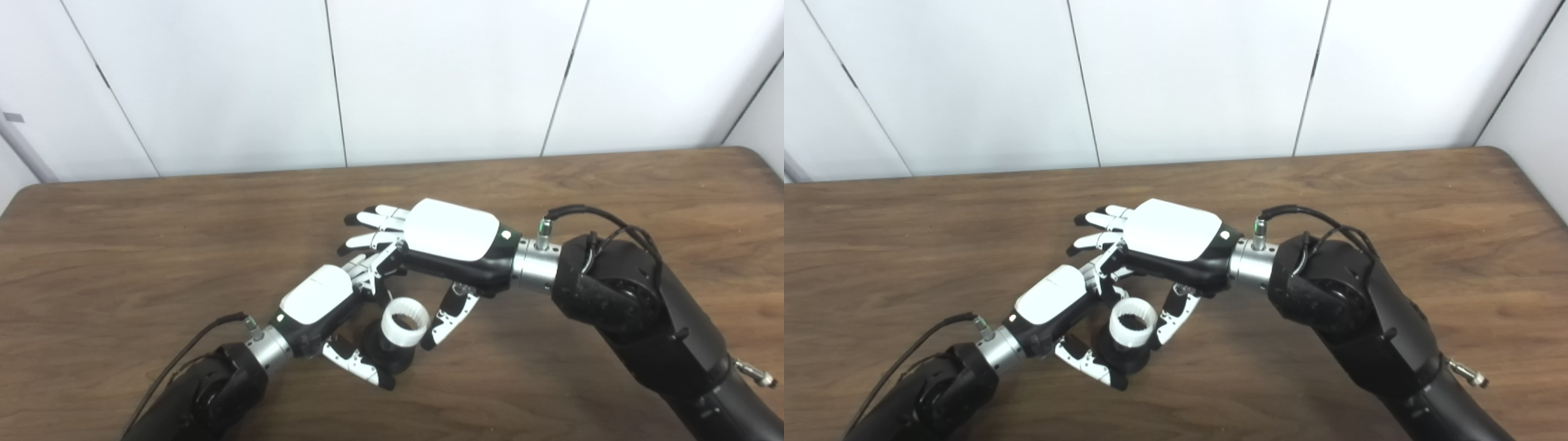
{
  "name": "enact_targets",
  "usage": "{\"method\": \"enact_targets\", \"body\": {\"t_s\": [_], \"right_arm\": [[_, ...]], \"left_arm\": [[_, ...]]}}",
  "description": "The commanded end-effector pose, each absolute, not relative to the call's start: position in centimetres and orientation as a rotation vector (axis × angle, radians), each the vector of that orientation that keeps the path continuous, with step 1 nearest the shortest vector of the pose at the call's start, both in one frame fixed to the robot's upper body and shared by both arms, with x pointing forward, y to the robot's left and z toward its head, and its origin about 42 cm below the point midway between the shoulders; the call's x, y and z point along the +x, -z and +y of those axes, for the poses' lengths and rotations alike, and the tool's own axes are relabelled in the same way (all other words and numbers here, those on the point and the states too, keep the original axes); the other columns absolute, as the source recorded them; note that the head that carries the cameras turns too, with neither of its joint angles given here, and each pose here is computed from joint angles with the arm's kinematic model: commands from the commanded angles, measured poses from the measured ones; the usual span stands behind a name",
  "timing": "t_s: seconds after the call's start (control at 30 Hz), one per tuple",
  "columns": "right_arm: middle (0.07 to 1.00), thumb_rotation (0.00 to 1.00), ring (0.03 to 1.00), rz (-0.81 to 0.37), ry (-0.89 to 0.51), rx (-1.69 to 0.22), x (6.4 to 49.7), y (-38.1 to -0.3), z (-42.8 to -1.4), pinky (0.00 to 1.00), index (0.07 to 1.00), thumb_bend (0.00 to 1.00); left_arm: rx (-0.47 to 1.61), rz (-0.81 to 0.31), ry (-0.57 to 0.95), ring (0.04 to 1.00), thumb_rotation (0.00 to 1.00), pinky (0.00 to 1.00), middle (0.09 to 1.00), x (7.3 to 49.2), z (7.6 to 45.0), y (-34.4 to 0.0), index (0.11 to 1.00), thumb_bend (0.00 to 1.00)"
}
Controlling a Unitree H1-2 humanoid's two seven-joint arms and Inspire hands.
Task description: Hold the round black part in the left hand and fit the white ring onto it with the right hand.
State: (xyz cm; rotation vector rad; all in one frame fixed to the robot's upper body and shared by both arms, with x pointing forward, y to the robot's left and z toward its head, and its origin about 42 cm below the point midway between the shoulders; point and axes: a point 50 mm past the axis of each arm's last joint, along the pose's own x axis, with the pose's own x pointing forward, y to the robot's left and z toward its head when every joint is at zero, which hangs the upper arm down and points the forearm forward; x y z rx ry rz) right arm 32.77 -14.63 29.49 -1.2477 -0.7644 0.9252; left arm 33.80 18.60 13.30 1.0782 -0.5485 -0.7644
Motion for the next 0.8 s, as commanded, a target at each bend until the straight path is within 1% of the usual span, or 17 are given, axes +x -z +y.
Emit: {"method": "enact_targets", "body": {"t_s": [0.0,0.23,0.77], "right_arm": [[0.901,0.14,1.0,-0.826,-0.892,-1.236,32.9,-30.8,-14.4,1.0,0.479,0.53],[0.906,0.14,1.0,-0.807,-0.899,-1.242,33.4,-30.3,-14.3,1.0,0.48,0.53],[0.892,0.14,1.0,-0.812,-0.904,-1.214,34.1,-29.0,-13.8,1.0,0.479,0.53]], "left_arm": [[1.102,-0.548,0.823,1.0,0.06,1.0,0.915,33.0,17.9,-13.0,0.48,0.53],[1.1,-0.552,0.823,1.0,0.06,1.0,0.914,32.8,17.8,-13.1,0.481,0.53],[1.099,-0.56,0.824,1.0,0.06,1.0,0.907,32.6,17.3,-13.6,0.481,0.53]]}}
